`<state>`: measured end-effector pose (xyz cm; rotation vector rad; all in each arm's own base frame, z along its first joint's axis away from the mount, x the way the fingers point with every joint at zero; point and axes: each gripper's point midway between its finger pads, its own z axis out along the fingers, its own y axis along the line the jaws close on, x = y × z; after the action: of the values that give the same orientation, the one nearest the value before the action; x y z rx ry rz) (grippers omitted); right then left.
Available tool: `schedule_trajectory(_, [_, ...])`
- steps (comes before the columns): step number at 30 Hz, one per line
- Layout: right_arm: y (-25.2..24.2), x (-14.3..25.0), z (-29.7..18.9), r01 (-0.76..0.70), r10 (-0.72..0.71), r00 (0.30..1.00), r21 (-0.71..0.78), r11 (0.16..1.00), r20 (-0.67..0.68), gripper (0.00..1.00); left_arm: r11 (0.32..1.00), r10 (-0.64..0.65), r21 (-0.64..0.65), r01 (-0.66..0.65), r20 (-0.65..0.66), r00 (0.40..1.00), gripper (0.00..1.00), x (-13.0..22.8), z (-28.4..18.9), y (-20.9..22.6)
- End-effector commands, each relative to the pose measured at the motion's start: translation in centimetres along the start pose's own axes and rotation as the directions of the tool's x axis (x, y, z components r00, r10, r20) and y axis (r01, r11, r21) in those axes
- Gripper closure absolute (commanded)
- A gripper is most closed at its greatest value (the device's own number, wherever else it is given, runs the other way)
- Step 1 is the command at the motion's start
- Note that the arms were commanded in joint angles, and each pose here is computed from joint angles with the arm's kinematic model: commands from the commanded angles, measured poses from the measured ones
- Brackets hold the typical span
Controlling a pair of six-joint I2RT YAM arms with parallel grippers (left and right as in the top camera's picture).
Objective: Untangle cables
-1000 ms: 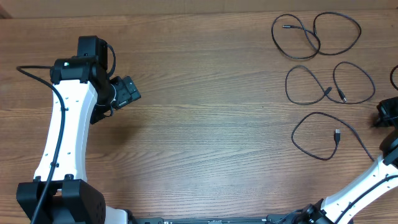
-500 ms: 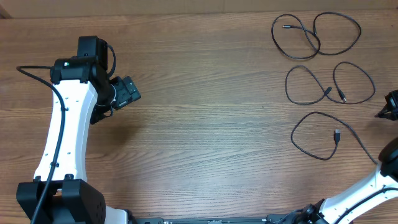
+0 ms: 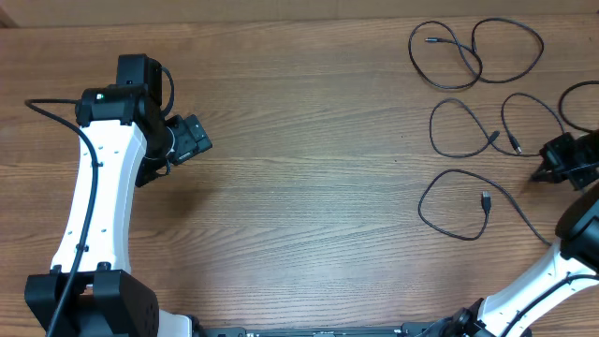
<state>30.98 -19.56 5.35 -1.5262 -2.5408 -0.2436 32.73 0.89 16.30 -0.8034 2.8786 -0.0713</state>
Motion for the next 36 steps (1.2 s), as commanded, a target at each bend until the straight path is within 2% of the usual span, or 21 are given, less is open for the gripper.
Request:
schedule_trajectory(1, [-0.8, 0.0, 0.3, -0.002, 0.002, 1.0, 0.036, 0.999, 0.02, 0.96, 1.0, 0.028, -0.015, -0.028, -0.01, 1.0, 0.01, 0.2, 0.4, 0.0])
schedule_trajectory(6, [-1.5, -0.1, 1.0, -0.004, 0.002, 1.0, 0.07, 0.998, 0.027, 0.96, 0.999, 0.028, -0.016, -0.028, -0.013, 1.0, 0.0, 0.3, 0.4, 0.0])
schedule_trajectory(12, [-1.9, -0.3, 1.8, -0.004, 0.001, 0.999, 0.085, 0.996, 0.036, 0.87, 0.999, 0.028, -0.016, -0.028, -0.013, 1.0, 0.01, 0.3, 0.4, 0.0])
schedule_trajectory(13, [-1.9, -0.4, 1.8, -0.004, 0.001, 0.999, 0.083, 0.997, 0.039, 0.74, 0.999, 0.027, -0.018, -0.028, -0.015, 1.0, 0.01, 0.3, 0.4, 0.1])
schedule_trajectory(15, [-1.7, -0.4, 1.8, -0.004, 0.0, 0.999, 0.078, 0.997, 0.039, 0.34, 0.999, 0.027, -0.02, -0.028, -0.019, 0.999, 0.0, 0.4, 0.4, 0.1])
schedule_trajectory(16, [-1.6, -0.4, 1.8, -0.003, 0.001, 0.999, 0.071, 0.997, 0.037, 0.25, 0.999, 0.027, -0.02, -0.028, -0.02, 0.999, 0.01, 0.4, 0.4, 0.1])
schedule_trajectory(17, [-1.5, -0.3, 1.8, -0.003, 0.001, 0.999, 0.062, 0.998, 0.034, 0.19, 0.999, 0.027, -0.021, -0.028, -0.021, 0.999, 0.01, 0.5, 0.4, 0.1])
schedule_trajectory(21, [-0.5, 0.2, 1.2, 0.009, -0.01, 1.0, 0.013, 1.0, 0.006, 0.11, 0.999, 0.027, -0.021, -0.028, -0.021, 0.999, 0.0, 0.5, 0.4, 0.1])
schedule_trajectory(27, [0.9, 0.9, -2.6, 0.057, -0.054, 0.997, -0.05, 0.997, 0.057, 0.1, 0.999, 0.027, -0.021, -0.028, -0.021, 0.999, 0.0, 0.5, 0.4, 0.1])
schedule_trajectory(32, [4.6, 4.6, -5.8, 0.212, -0.202, 0.977, -0.179, 0.961, 0.074, 0.1, 0.999, 0.027, -0.019, -0.027, -0.017, 0.999, 0.0, 0.4, 0.4, 0.1])
schedule_trajectory(36, [6.9, 8.4, -5.3, 0.365, -0.363, 0.931, -0.127, 0.922, 0.04, 0.11, 0.999, 0.027, -0.018, -0.027, -0.016, 1.0, 0.01, 0.3, 0.4, 0.1])
